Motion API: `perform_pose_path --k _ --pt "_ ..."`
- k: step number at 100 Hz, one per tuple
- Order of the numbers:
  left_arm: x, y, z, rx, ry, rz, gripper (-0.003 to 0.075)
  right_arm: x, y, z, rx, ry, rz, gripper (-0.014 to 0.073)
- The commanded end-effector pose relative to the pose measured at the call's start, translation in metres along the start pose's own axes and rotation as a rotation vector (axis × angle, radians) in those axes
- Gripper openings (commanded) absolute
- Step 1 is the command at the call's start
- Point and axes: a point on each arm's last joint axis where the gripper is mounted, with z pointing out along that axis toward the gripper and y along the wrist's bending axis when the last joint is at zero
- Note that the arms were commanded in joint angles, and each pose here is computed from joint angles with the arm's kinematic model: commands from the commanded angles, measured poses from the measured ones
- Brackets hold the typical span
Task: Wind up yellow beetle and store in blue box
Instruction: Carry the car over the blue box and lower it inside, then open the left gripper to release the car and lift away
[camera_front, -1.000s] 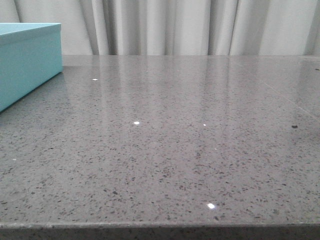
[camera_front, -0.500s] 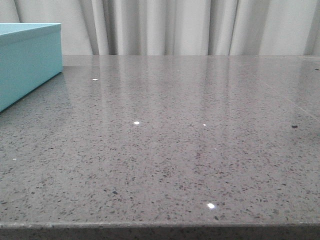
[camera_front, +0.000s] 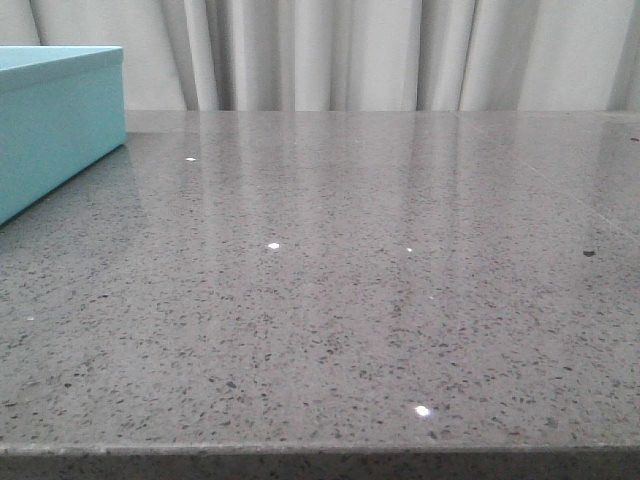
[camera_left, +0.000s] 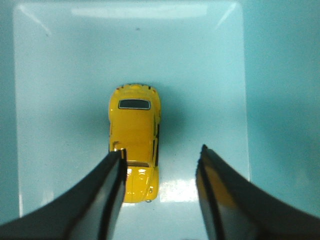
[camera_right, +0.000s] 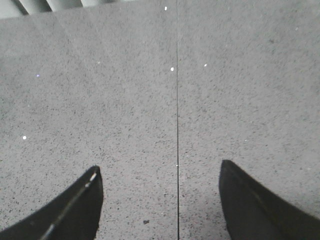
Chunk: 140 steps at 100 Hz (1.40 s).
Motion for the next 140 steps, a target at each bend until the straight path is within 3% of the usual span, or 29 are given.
perform_pose_path --k 1,16,28,40,84,117,140 --pt "0.0 -0.008 -0.056 0.01 -0.191 0.023 0.0171 -0.013 0.001 -0.016 -0.028 -0.124 -0.035 0.0468" --pt "0.016 -0.015 -0.09 0.03 -0.288 0.049 -0.002 -0.014 -0.005 -0.031 -0.02 -0.181 -0.053 0.029" --pt "0.04 -0.02 -0.112 0.043 -0.35 0.046 -0.0018 -0.013 -0.007 -0.04 -0.021 -0.204 -0.051 0.0076" --pt "0.069 -0.024 -0.129 0.052 -0.42 0.045 -0.0018 -0.013 -0.009 -0.048 -0.017 -0.23 -0.084 -0.0076" --pt "0.209 -0.031 -0.156 0.042 -0.8 0.044 -0.0018 0.023 -0.02 -0.049 -0.081 -0.338 -0.149 -0.0066" --pt "0.286 -0.029 -0.127 0.036 -0.878 0.039 -0.0019 0.068 -0.037 -0.056 -0.134 -0.421 -0.154 -0.0066" --pt "0.316 -0.029 -0.117 0.037 -0.926 0.047 -0.0018 0.088 -0.048 -0.068 -0.146 -0.476 -0.141 -0.0066"
